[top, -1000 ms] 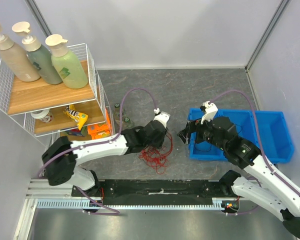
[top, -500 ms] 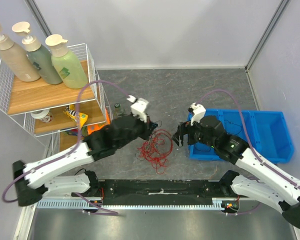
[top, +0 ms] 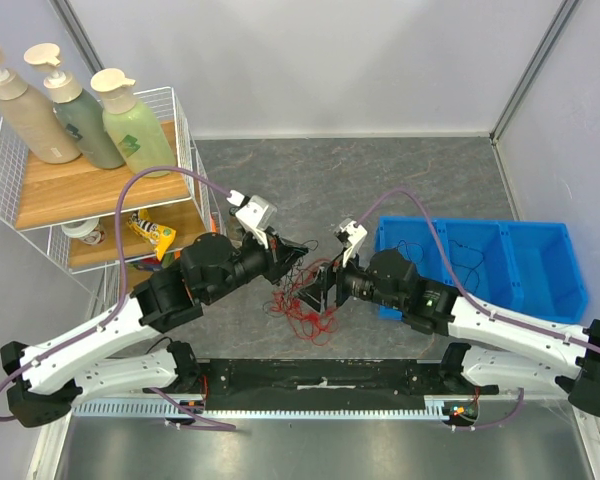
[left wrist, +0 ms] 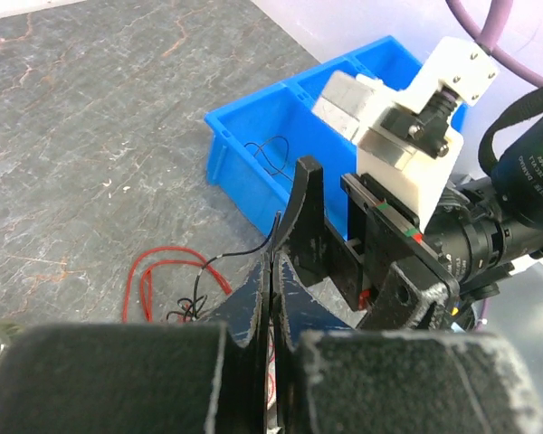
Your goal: Untangle the cables
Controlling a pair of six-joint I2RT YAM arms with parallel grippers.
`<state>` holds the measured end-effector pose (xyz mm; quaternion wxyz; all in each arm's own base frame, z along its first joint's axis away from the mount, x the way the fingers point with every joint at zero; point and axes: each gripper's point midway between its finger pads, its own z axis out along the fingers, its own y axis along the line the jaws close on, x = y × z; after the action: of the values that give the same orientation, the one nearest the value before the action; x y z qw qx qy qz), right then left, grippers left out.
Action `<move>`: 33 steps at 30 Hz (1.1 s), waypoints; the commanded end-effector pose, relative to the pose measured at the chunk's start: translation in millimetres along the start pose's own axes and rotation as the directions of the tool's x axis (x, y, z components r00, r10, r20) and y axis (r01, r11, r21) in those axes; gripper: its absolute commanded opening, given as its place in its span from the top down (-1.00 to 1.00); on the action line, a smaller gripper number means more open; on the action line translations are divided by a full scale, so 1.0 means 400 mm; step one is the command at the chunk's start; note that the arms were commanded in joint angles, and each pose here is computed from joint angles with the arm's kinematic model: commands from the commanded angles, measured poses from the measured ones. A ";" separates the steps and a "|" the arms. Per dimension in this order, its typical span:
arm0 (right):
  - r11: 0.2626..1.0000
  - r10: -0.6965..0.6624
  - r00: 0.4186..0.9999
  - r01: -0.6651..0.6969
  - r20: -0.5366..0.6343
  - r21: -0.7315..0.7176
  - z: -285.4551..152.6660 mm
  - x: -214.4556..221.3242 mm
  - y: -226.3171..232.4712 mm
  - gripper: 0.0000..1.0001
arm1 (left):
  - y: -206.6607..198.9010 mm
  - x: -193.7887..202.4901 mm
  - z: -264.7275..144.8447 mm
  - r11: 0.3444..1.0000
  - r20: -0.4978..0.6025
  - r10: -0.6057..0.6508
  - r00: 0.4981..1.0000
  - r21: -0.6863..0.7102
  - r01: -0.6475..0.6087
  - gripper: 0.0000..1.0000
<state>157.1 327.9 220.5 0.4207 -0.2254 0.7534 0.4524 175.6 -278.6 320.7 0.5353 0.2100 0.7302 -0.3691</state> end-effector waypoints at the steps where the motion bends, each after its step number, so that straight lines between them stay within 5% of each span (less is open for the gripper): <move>1: 0.994 -0.011 0.979 -0.011 0.202 0.107 -0.009 -0.165 0.007 -0.74 | -0.034 -0.062 -0.023 0.998 0.061 0.005 0.998 0.063 -0.009 0.97; 6: 0.994 0.008 0.979 -0.030 0.203 0.108 0.038 -0.160 0.001 -0.56 | -0.077 -0.107 -0.043 0.990 0.098 -0.031 0.995 0.140 0.017 0.97; 15: 0.928 0.084 0.995 -0.099 0.057 0.360 0.089 0.090 -0.204 0.03 | -0.182 -0.291 -0.161 0.942 0.285 -0.043 0.958 0.330 -0.056 0.96; 23: 0.942 -0.001 0.999 -0.010 0.033 0.334 -0.006 0.061 -0.177 -0.10 | -0.157 -0.369 -0.190 0.964 0.386 -0.016 0.922 0.252 -0.089 0.96; 29: 0.984 -0.083 0.978 0.050 0.193 0.173 -0.095 -0.150 -0.027 -0.50 | -0.143 -0.335 -0.156 0.972 0.342 -0.005 0.940 0.224 -0.077 0.97; 33: 0.994 -0.111 0.964 0.108 0.241 0.026 -0.076 -0.245 0.084 -0.52 | -0.145 -0.336 -0.156 0.971 0.346 -0.014 0.938 0.230 -0.070 0.97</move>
<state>181.8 291.6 274.3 0.5185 -0.1574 0.7382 0.4019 137.6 -259.0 467.7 0.6137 0.2187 0.5826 -0.4859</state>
